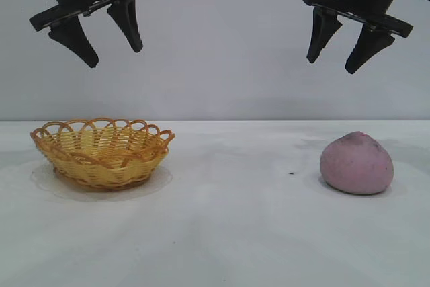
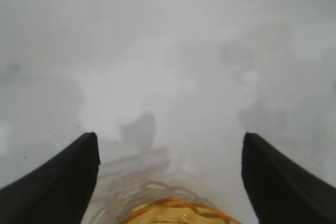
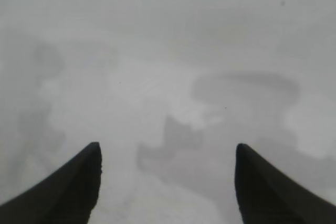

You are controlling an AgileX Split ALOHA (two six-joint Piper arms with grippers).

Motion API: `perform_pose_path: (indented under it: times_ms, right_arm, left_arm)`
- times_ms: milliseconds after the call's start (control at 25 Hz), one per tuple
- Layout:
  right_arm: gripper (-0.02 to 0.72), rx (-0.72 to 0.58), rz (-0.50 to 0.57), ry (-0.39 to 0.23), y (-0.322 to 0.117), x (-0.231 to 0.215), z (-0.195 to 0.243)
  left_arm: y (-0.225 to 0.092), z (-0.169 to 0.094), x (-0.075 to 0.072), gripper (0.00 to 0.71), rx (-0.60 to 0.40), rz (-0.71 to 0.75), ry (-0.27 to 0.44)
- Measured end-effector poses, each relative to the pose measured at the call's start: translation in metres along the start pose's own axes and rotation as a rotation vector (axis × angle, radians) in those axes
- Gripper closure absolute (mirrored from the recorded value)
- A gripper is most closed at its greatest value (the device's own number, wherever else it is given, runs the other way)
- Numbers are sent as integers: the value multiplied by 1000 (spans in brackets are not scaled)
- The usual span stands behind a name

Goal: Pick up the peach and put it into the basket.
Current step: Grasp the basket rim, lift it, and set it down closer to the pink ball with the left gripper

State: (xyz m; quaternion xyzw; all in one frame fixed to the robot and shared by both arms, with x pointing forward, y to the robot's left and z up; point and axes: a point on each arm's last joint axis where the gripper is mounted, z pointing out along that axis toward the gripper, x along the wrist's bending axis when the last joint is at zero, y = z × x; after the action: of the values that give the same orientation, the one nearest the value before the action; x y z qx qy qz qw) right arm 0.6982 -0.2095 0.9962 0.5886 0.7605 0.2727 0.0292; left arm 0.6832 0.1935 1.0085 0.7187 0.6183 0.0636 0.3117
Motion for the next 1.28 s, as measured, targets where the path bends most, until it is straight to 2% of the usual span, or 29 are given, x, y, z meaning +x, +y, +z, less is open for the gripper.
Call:
perform_pose_path:
  times_ms: [600,840,1040,1280]
  right_arm:
    - [247,0,0,0,0,0,0]
    - [247,0,0,0,0,0,0]
    - [247,0,-1,0,0,0,0]
    - [247,0,-2,-1,0,0,0]
  left_arm:
    - [-4,0,2,183,42,28,18]
    - [-13,-1,8,183,154,132,77]
    - [-21,-2,9,183,246,262,72]
    - [-35,14,17,183,463,341,50]
